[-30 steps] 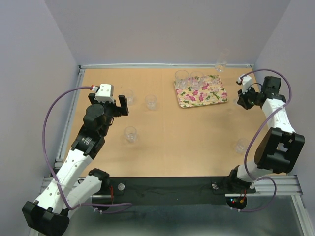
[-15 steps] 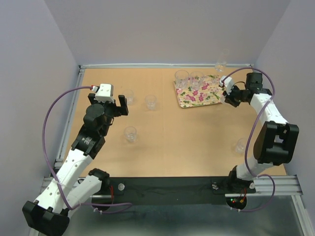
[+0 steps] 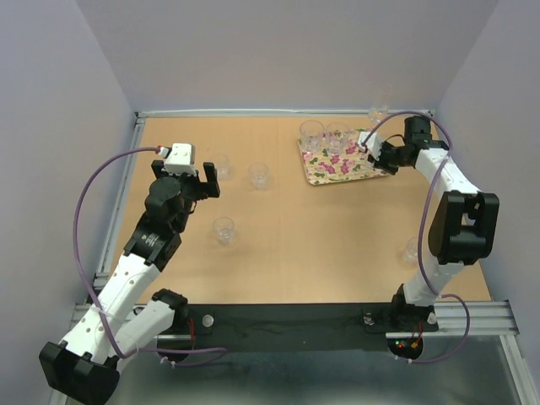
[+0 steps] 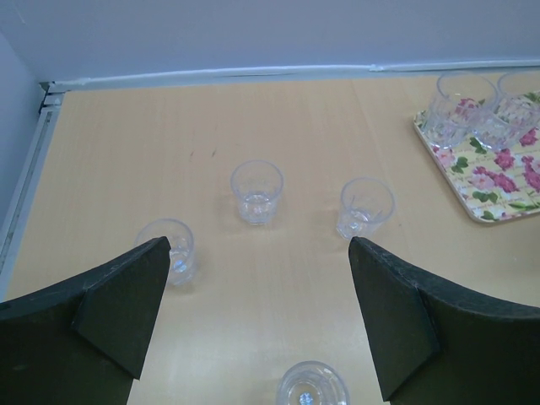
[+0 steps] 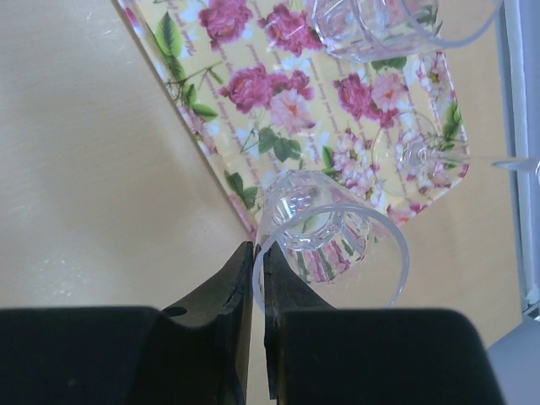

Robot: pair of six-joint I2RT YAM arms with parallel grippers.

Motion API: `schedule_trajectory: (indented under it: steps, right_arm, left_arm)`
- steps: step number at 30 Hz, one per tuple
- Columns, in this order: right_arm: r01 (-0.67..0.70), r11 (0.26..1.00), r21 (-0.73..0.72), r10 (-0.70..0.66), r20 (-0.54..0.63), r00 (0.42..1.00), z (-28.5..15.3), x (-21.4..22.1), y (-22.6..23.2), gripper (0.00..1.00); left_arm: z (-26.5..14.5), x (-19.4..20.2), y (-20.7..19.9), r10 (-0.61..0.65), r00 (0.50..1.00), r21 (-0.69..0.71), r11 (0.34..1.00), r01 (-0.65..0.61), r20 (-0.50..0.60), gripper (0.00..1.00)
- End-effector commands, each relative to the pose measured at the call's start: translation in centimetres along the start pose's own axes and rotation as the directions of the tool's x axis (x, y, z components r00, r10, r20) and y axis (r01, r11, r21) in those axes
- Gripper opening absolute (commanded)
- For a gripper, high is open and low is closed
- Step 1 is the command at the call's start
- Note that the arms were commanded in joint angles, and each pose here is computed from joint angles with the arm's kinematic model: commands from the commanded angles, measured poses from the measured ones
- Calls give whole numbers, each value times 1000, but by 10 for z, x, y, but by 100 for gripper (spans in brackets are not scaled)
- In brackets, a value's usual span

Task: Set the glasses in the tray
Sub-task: Place the glass into the tray

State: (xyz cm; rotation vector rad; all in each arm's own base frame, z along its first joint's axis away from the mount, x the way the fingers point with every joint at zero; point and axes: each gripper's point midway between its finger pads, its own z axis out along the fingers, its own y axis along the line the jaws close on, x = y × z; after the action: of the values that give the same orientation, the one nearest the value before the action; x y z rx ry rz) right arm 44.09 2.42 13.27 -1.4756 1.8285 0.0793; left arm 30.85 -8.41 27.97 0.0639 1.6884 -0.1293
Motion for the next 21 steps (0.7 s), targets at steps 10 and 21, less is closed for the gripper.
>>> schedule_trajectory:
  steps: [10,21]
  right_arm:
    - [183,982,-33,-183,23,983,57,-31,-38,1]
    - [152,988,-3,-152,-17,988,86,-29,-70,4]
  left_arm:
    - [4,-2,7,9,1000,-42,999,-8,16,99]
    - [5,1,10,35,999,-55,998,-35,5,99]
